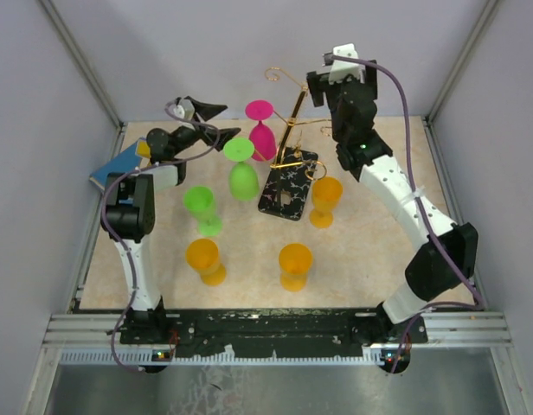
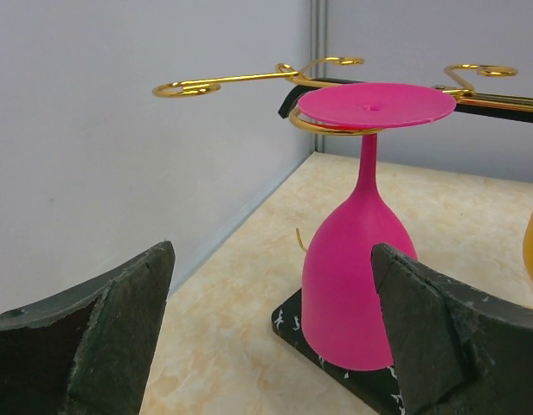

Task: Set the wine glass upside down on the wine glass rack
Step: Turn the wine glass upside down at the wine rack, then pick up the wine glass at the center of the board.

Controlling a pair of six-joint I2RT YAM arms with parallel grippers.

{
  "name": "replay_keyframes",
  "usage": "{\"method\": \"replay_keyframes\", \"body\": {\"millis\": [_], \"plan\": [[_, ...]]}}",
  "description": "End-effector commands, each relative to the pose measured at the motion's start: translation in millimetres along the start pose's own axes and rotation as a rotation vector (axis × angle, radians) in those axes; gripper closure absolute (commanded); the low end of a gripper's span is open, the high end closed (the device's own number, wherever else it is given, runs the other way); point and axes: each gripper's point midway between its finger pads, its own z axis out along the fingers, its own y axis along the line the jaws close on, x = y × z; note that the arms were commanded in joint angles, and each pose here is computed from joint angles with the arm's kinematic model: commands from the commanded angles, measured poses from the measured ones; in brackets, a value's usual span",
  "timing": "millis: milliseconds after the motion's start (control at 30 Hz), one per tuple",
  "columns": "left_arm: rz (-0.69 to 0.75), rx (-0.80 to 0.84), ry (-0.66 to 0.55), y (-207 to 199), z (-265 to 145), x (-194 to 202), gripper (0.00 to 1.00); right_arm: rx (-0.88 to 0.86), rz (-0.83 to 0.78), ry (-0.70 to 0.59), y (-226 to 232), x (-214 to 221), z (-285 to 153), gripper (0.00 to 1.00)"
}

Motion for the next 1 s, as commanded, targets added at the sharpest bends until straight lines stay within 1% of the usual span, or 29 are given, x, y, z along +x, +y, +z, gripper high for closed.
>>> {"method": "replay_keyframes", "body": {"millis": [0,67,133,233,333,467,533,600,700,867,967], "plan": [[0.024,-0.079,0.037,14,1,-19,0.00,0.101,0.099,0.057,-35,-7,3,0.01],[-0.072,-0.193,0.104,36,-1,-14,0.00,0.173,0.146,0.120,-57,5,3,0.01],[-0.146,-0.265,0.180,52,-2,-9,0.00,0.224,0.239,0.183,-79,19,1,0.01],[-0.152,-0.292,0.223,54,-4,-12,0.00,0.251,0.328,0.259,-103,44,-4,0.01],[-0.119,-0.333,0.249,54,-9,-23,0.00,0.262,0.313,0.354,-113,68,-18,0.01],[-0.088,-0.403,0.270,56,-14,-48,0.00,0.198,0.257,0.501,-103,95,-43,0.01],[-0.078,-0.411,0.267,54,-13,-62,0.00,0.121,0.250,0.577,-90,109,-60,0.01],[-0.066,-0.418,0.249,51,-10,-79,0.00,0.031,0.261,0.627,-76,118,-79,0.01],[-0.055,-0.449,0.208,50,-9,-102,0.00,-0.070,0.296,0.672,-58,128,-107,0.02],[-0.007,-0.473,0.151,47,-5,-142,0.00,-0.121,0.325,0.740,-50,142,-147,0.08],[0.007,-0.467,0.138,46,1,-163,0.00,-0.166,0.343,0.779,-42,151,-163,0.10]]}}
